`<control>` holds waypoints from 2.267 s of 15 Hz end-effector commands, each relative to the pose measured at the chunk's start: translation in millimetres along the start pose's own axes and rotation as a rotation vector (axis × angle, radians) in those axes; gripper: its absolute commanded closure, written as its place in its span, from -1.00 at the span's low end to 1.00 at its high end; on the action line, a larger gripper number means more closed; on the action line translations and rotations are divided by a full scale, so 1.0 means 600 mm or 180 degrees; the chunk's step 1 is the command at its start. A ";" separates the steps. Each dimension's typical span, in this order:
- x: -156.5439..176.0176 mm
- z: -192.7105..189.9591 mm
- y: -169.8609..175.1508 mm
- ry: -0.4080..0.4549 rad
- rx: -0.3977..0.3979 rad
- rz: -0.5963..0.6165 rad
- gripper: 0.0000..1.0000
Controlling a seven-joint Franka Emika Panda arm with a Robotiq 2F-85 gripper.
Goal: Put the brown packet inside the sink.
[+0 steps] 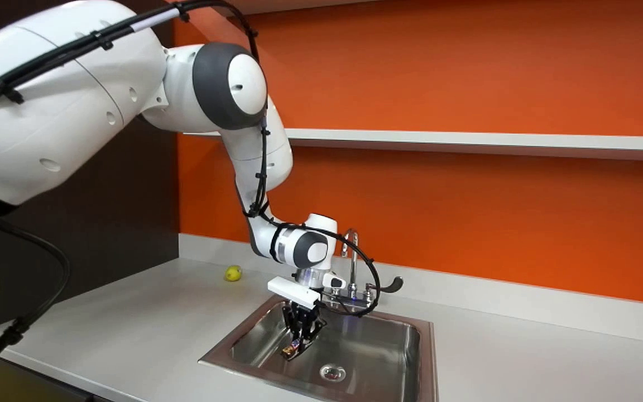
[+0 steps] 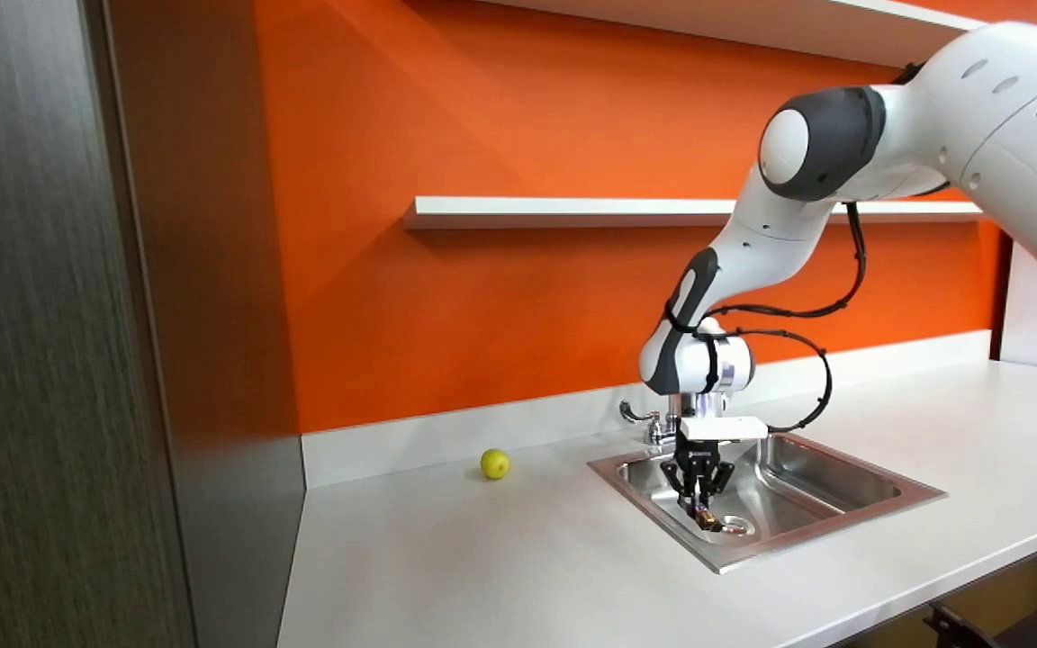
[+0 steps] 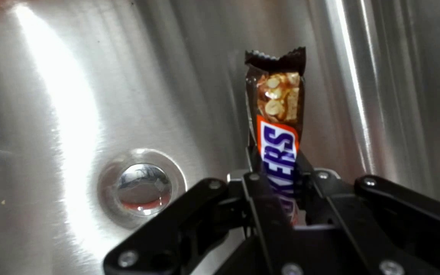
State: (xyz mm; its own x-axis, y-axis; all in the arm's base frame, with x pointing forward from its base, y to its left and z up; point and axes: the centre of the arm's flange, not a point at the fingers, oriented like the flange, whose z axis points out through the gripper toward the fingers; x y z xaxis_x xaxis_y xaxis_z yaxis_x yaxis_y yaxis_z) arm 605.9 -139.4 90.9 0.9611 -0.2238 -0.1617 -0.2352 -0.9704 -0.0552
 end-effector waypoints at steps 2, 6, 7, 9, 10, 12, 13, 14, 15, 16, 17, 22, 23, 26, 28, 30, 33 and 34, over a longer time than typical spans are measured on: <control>0.051 0.043 0.022 0.0002 0.0034 0.0112 0.89; 0.059 0.065 0.030 -0.0013 0.0034 0.0148 0.89; 0.059 0.066 0.032 -0.0011 0.0034 0.0154 0.08; 0.053 0.056 0.034 0.0004 0.0051 0.0167 -0.08; 0.048 0.050 0.034 0.0017 0.0055 0.0164 -0.25; 0.034 0.031 0.033 0.0048 0.0070 0.0156 -0.55; 0.025 0.022 0.031 0.0061 0.0079 0.0156 -0.68; 0.019 0.013 0.030 0.0072 0.0077 0.0153 -0.86; 0.011 0.003 0.027 0.0080 0.0074 0.0142 -0.97; 0.000 -0.007 0.024 0.0083 0.0060 0.0124 -1.00; -0.009 -0.016 0.022 0.0091 0.0057 0.0114 -1.00; -0.084 -0.047 0.001 0.0007 0.0012 0.0024 -1.00; -0.099 -0.052 -0.005 -0.0009 0.0006 0.0001 -1.00; -0.154 -0.076 -0.028 0.0023 -0.0027 -0.0074 -1.00; -0.191 -0.092 -0.042 0.0071 -0.0035 -0.0129 -1.00; -0.230 -0.107 -0.056 0.0127 -0.0045 -0.0184 -1.00; -0.287 -0.124 -0.073 0.0174 -0.0052 -0.0246 -1.00; -0.307 -0.128 -0.077 0.0179 -0.0056 -0.0261 -1.00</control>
State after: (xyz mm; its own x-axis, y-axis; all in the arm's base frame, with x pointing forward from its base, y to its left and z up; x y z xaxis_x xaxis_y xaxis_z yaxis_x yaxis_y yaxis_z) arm 493.5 -76.7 169.5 0.9768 -0.1674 -0.1334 -0.1758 -0.9830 -0.0531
